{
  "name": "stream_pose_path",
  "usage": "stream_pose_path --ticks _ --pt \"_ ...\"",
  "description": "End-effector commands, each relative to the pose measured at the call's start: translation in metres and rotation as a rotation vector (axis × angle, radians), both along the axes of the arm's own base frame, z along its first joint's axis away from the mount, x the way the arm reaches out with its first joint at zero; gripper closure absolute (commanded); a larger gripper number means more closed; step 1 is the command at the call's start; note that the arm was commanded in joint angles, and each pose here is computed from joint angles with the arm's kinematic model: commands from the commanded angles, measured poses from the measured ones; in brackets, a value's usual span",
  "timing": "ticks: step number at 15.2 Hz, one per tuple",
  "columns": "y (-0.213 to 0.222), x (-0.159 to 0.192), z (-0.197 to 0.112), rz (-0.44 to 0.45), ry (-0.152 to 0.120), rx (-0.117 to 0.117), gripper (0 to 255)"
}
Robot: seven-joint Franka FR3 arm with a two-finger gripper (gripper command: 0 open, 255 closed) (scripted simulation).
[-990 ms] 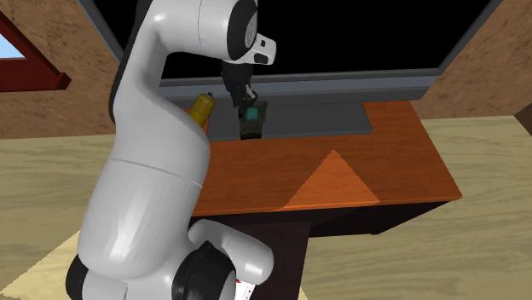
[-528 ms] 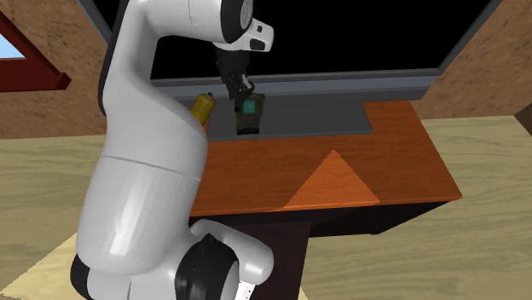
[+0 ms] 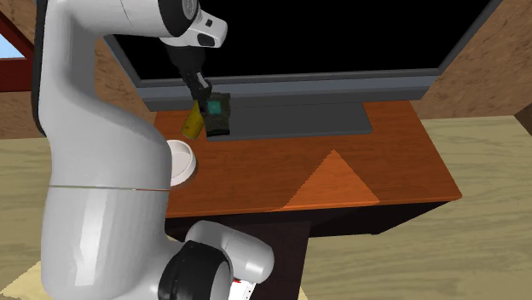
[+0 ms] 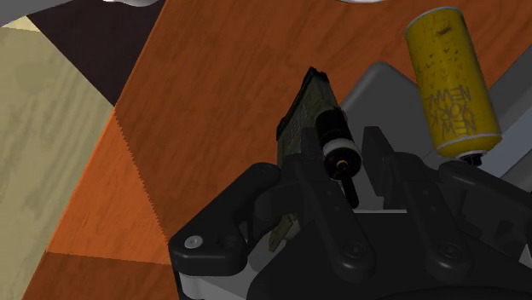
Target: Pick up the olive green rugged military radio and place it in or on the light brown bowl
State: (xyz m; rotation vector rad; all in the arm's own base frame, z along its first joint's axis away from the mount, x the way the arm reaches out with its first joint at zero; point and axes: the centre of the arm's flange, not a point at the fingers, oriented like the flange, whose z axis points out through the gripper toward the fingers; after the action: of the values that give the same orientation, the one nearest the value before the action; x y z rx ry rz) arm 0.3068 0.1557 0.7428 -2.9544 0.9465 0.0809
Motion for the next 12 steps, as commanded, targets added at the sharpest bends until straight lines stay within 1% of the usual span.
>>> stream_pose_path --ticks 1,12 --pt "0.023 -0.012 0.005 -0.002 0.0 0.0 255" --pt "0.147 -0.081 0.036 -0.002 0.0 0.0 255"
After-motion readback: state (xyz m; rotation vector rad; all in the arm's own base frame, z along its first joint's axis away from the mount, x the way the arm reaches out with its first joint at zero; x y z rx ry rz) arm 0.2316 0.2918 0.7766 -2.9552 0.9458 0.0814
